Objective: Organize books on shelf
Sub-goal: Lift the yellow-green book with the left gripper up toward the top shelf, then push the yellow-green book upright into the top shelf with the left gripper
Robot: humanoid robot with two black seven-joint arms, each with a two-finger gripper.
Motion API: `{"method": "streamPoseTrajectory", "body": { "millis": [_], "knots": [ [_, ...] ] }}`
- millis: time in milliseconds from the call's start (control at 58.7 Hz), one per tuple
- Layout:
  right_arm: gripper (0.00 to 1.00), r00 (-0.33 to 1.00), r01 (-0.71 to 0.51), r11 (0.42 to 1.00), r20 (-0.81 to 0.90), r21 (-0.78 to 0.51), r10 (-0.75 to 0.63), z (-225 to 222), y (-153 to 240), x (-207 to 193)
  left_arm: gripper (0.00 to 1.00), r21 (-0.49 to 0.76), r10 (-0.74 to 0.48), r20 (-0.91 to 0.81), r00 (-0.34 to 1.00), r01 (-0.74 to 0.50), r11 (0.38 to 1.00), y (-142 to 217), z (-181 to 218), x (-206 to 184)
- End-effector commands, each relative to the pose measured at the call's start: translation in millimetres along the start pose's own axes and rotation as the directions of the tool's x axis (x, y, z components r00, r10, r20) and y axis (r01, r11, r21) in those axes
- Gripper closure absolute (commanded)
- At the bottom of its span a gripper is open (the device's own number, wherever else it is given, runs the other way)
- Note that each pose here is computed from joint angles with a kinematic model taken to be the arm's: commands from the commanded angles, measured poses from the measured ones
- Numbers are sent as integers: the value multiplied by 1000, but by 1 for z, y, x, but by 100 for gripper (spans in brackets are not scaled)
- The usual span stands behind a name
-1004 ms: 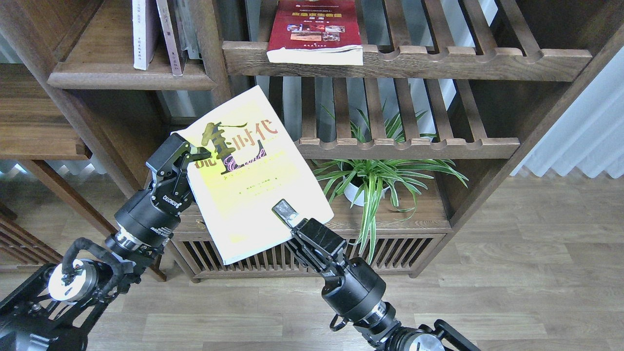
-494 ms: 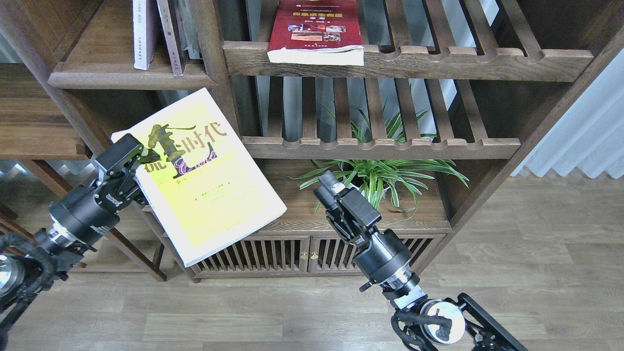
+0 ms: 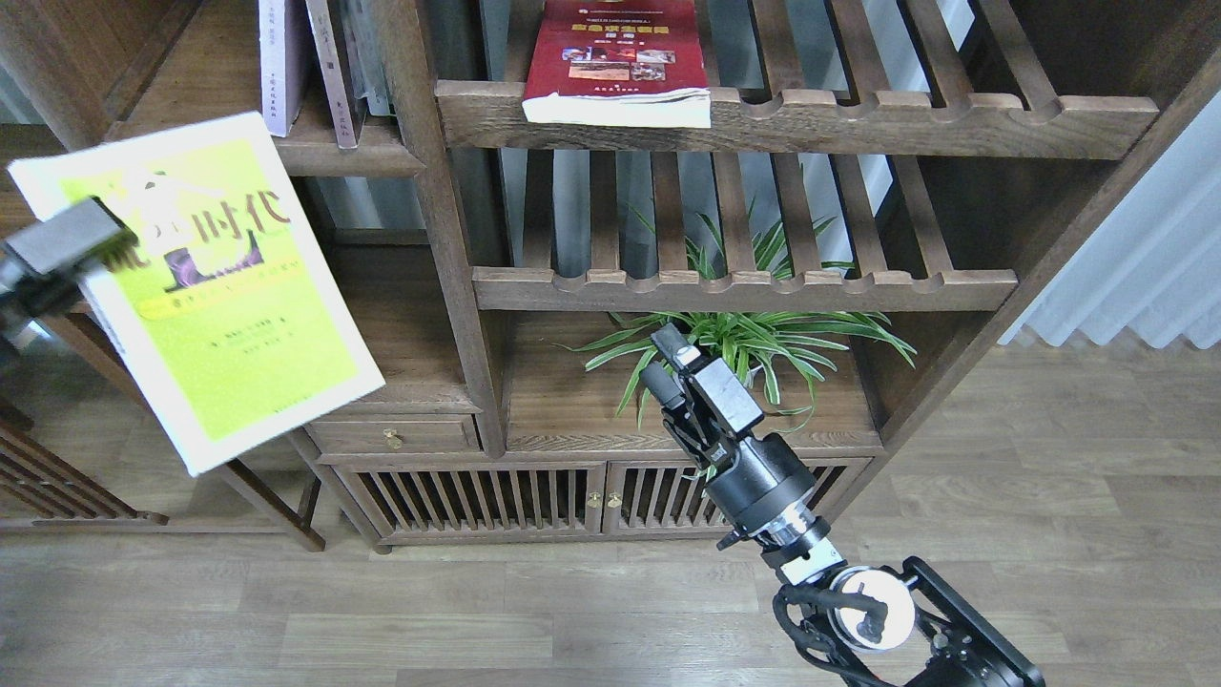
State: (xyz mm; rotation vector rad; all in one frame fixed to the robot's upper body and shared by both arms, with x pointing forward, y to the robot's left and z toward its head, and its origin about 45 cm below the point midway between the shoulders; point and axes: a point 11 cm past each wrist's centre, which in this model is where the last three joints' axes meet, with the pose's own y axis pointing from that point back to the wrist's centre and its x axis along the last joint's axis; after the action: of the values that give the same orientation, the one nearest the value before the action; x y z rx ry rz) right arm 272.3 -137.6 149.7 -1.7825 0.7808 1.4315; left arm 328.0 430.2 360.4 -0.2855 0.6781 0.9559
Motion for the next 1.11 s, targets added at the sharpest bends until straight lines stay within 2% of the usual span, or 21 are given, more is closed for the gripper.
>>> {"method": "streamPoseTrajectory", "body": {
  "millis": [0,272,545,664,817,1090],
  "knots": [
    [2,1000,6,1000,-1,-8,-6,2,-4,-2,95,-16,16,107,994,-15,1000,8,37,-18],
    [2,1000,9,1000,0,-8,-9,2,-6,-2,95,-78,58,372,926,-31,996,22,120,-75],
    [2,1000,24,1000,13,-7,-24,7,-11,-6,95,-144,182,550,815,-123,982,14,166,-78],
    [2,1000,24,1000,14,-9,-24,7,-11,-5,95,-144,176,564,807,-114,983,-13,166,-71],
    [2,999,31,999,11,-10,-31,6,-13,-7,96,-90,127,578,806,-92,992,-78,139,-59],
    [2,999,30,1000,11,-9,-30,6,-12,-7,97,-51,110,606,788,-99,994,-112,122,-56]
  ]
}}
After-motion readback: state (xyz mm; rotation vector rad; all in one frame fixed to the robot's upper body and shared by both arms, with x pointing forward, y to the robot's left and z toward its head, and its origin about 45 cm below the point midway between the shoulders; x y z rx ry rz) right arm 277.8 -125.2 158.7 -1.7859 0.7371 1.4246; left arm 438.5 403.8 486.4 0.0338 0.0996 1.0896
